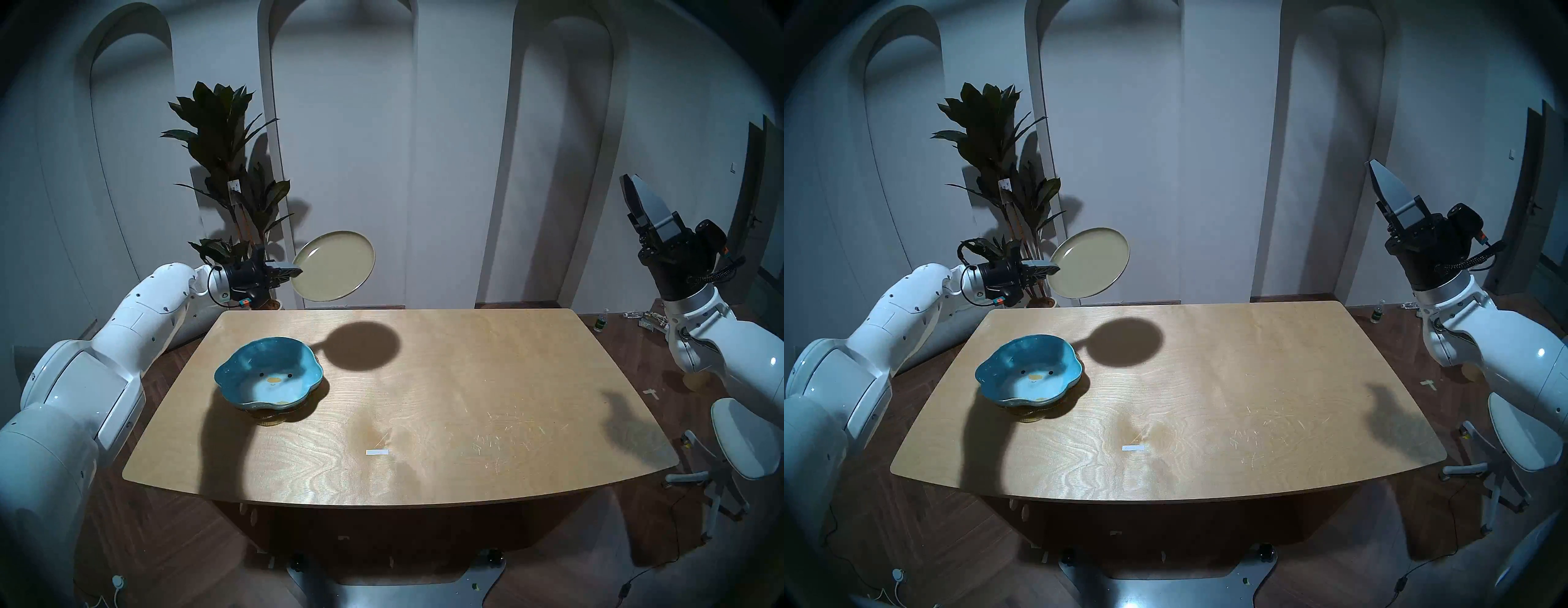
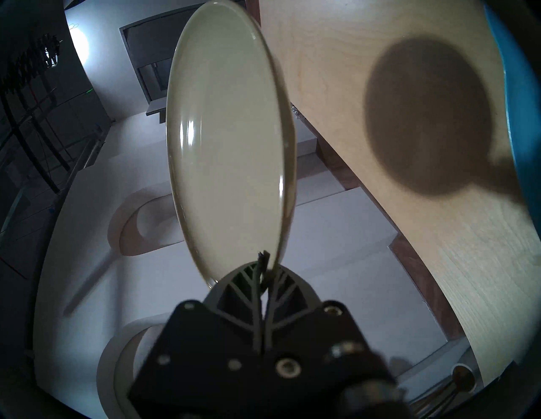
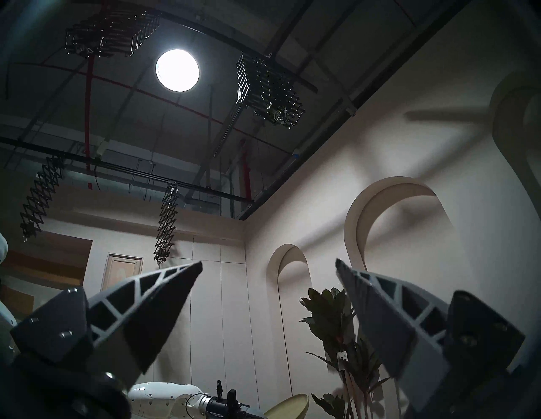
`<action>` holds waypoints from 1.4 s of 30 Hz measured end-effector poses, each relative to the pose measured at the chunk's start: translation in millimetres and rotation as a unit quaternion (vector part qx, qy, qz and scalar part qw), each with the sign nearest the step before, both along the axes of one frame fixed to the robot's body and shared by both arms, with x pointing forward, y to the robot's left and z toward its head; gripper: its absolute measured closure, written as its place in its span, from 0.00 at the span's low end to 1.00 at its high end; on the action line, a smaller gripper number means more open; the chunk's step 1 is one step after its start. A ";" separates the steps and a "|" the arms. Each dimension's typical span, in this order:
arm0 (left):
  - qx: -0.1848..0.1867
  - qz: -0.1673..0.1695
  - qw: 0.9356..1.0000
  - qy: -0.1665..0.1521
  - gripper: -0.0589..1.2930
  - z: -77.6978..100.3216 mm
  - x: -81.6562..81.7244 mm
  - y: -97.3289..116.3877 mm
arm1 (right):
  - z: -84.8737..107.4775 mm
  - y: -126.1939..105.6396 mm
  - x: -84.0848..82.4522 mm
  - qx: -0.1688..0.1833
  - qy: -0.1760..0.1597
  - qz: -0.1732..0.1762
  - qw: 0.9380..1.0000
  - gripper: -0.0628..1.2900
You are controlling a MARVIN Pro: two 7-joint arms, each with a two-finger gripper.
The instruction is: Stack the plates into one stack
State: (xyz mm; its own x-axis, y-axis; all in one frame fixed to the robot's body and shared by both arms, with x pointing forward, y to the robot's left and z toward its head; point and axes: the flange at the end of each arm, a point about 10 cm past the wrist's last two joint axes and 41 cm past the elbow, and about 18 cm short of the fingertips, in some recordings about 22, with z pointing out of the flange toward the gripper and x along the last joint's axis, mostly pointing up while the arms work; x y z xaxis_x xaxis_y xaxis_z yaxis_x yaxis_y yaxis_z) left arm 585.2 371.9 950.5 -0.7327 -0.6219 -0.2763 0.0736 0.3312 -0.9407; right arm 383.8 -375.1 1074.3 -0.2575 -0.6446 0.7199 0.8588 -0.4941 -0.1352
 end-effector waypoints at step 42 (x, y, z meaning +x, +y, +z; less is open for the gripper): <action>0.154 -0.017 0.987 0.040 0.98 1.3 -14.6 46.7 | -15.1 34.9 13.6 -0.034 -0.068 0.008 0.997 0.05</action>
